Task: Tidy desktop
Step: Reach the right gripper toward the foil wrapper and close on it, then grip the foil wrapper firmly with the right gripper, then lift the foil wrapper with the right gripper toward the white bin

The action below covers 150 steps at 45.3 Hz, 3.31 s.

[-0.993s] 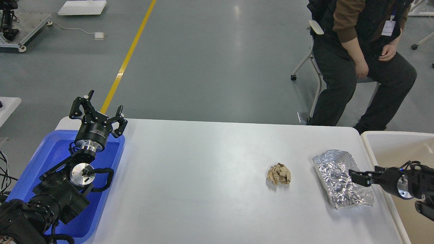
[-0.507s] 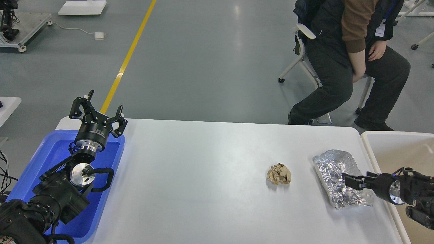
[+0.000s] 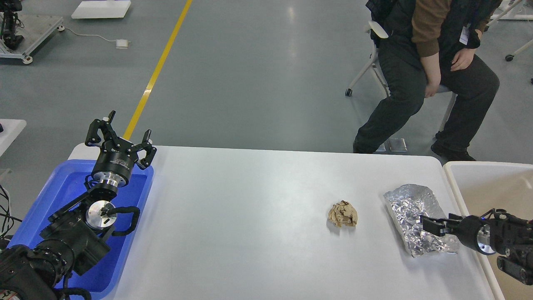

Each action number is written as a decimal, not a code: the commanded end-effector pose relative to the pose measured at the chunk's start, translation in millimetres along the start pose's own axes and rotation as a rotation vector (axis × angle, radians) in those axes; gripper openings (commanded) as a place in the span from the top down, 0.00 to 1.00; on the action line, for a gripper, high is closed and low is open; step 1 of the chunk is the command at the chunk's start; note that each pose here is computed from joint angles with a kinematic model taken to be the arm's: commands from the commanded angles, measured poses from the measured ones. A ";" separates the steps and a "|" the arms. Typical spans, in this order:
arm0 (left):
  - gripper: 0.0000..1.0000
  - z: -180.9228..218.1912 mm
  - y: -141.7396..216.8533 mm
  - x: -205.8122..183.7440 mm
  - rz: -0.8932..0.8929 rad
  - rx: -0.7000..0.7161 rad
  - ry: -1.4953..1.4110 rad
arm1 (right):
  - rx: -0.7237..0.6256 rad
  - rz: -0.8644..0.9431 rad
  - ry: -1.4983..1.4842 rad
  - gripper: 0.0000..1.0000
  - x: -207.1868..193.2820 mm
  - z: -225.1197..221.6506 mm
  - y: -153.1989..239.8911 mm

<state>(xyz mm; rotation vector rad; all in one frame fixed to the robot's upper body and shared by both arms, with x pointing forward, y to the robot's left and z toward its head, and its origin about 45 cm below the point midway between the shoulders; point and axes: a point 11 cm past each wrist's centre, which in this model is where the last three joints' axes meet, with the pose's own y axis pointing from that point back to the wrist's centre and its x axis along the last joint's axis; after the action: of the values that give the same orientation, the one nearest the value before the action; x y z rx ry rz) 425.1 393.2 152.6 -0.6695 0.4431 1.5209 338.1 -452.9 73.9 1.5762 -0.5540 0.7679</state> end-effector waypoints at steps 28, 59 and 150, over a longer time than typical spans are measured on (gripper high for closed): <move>0.00 0.0 0.1 0.2 0.001 0.000 0.001 | 0.020 -0.035 0.017 0.60 -13.8 -5.0 -0.4; 0.00 -0.1 0.1 -0.1 -0.001 0.001 0.001 | 0.061 -0.060 0.012 1.00 -21.3 -18.2 -5.7; 0.00 -0.1 0.1 0.1 0.000 0.001 0.000 | 0.113 0.422 -0.491 1.00 264.5 80.9 238.3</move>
<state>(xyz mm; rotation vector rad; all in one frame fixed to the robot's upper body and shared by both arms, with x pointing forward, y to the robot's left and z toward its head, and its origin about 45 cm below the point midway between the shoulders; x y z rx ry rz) 425.2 393.2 152.7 -0.6696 0.4431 1.5203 363.3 -512.2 400.0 1.8528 -1.1151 0.7563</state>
